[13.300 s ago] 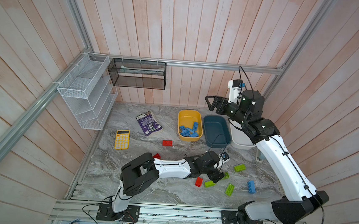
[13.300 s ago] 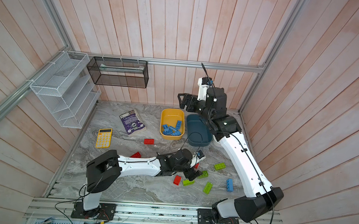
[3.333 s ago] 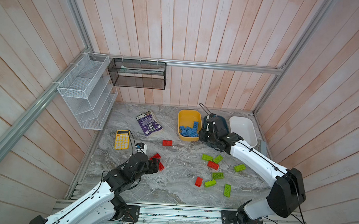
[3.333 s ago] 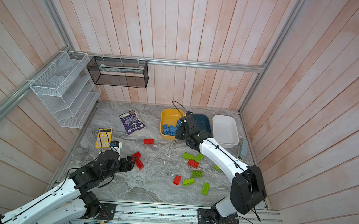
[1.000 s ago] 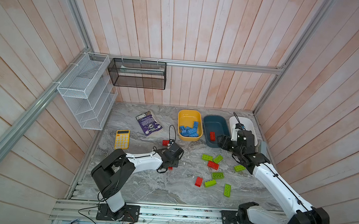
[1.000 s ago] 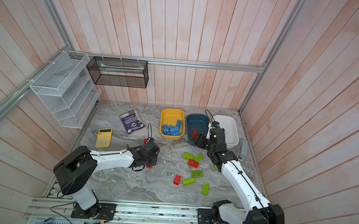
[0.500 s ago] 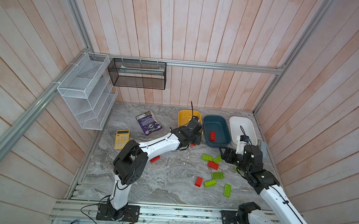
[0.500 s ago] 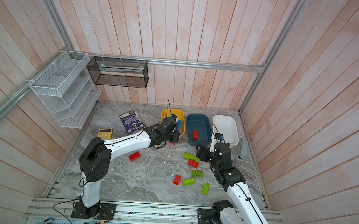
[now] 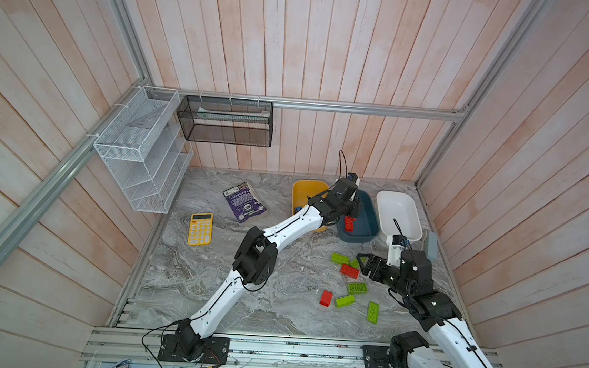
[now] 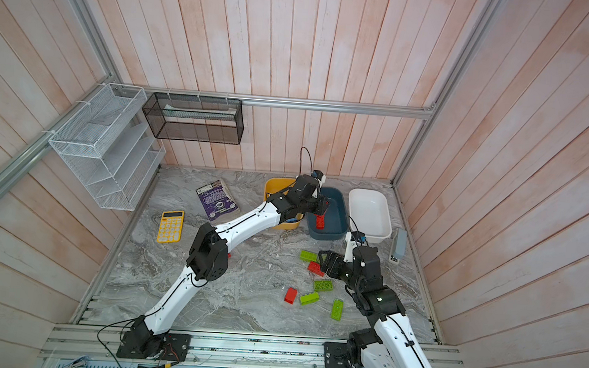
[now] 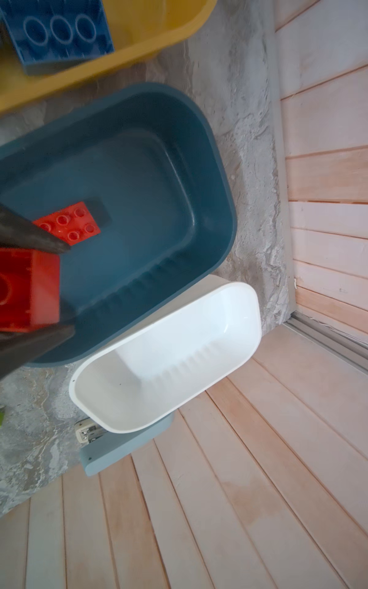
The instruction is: Sort the legos into containers by color
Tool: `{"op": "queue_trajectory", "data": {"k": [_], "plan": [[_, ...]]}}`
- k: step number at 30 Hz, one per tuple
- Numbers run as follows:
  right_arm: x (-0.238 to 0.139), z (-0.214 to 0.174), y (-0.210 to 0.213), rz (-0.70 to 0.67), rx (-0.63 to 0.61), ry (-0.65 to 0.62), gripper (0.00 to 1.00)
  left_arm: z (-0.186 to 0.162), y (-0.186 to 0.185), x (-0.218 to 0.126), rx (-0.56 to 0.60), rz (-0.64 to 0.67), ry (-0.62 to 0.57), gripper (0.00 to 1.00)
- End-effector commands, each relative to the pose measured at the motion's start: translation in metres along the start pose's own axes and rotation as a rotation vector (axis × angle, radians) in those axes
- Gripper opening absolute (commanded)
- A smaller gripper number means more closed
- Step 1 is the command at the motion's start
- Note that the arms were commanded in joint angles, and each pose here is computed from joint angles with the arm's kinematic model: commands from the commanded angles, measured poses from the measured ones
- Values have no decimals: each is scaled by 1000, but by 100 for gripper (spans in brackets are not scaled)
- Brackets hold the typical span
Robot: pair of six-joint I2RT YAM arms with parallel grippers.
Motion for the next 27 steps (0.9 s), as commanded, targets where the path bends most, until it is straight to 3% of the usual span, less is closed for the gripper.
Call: {"op": "queue_trajectory", "data": {"k": [1, 3, 6, 9, 13, 20, 24, 27], "plan": [[-1, -2, 1, 9, -11, 21, 78, -2, 5, 7, -54, -46, 9, 40], [1, -5, 1, 22, -18, 38, 77, 3, 6, 6, -58, -63, -11, 47], [8, -9, 0, 21, -15, 71, 77, 11, 6, 2, -48, -61, -37, 67], [13, -12, -1, 7, -16, 86, 79, 21, 4, -10, -37, -56, -60, 73], [24, -16, -3, -31, -25, 114, 81, 33, 7, -39, -43, -34, -87, 75], [61, -33, -11, -120, -39, 211, 85, 23, 6, -132, -49, -28, -216, 75], [74, -41, -12, -165, -52, 220, 96, -4, 13, -184, -56, 5, -244, 75], [84, -46, -14, -208, -45, 246, 99, -35, 26, -211, -70, 55, -227, 75]]}}
Point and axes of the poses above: each gripper's point midway between its finger pads, its own x axis out along the fingers, its own y axis along the line the jaws close on, z = x × y, the point moved 9 cm from there along -x, back along the fingers
